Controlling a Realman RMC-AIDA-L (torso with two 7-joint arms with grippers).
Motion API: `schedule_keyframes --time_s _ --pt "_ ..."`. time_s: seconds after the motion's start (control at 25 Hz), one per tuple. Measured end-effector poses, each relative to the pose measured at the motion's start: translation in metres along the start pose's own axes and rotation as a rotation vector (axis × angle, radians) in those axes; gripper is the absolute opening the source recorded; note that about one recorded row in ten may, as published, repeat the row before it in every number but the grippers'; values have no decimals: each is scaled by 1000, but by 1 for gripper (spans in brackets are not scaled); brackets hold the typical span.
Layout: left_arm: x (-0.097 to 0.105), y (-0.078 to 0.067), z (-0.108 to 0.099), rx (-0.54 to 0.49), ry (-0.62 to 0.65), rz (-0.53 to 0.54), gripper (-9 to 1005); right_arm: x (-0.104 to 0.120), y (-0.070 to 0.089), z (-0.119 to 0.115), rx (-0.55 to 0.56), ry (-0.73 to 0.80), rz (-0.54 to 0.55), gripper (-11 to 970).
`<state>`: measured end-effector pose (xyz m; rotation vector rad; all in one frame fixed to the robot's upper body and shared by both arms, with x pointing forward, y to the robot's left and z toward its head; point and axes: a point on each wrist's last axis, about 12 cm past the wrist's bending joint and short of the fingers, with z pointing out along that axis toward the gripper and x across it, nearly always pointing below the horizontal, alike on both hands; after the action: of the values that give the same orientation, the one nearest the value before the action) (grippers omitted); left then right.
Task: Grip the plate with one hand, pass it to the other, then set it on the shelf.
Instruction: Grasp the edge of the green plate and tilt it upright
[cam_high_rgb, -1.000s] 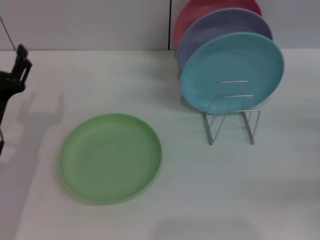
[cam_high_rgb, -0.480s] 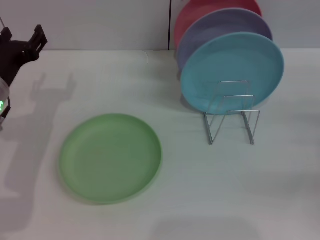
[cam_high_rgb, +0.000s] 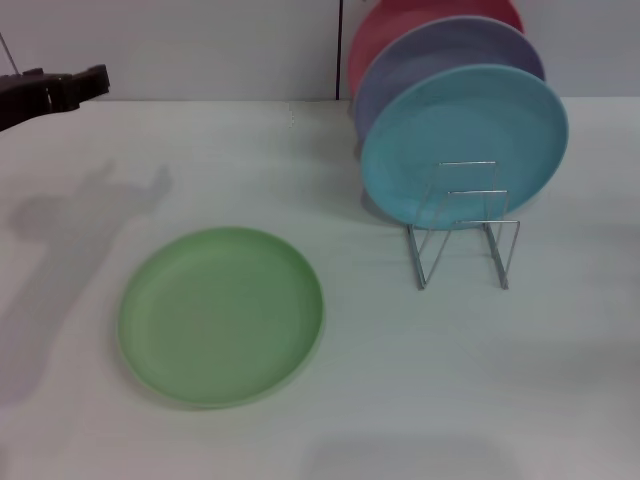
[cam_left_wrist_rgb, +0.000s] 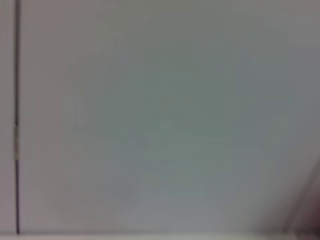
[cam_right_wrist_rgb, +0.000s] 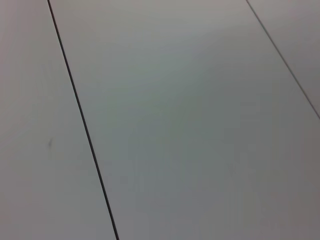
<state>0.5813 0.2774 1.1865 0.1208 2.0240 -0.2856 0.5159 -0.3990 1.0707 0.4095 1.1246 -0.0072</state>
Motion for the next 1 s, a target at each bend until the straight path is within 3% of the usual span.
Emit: schedule_keyframes --time_s 0.2,0.28,0.44,0.6,0.76,1.0 --pt "-16 1 -21 56 172 19 754 0 -1 0 0 0 -2 458" --pt "-16 1 -21 56 172 19 754 0 -1 0 0 0 -2 458" --pt "-21 6 -32 24 318 29 752 -1 -1 1 0 -2 -5 458" --pt "-18 3 -26 -69 480 53 751 -2 0 4 -6 -7 -9 458" --pt "-16 -3 -20 -110 545 62 749 -2 2 7 -13 -12 -7 458" --pt "-8 -17 -5 -98 646 30 747 -5 5 16 -28 -26 -9 458"
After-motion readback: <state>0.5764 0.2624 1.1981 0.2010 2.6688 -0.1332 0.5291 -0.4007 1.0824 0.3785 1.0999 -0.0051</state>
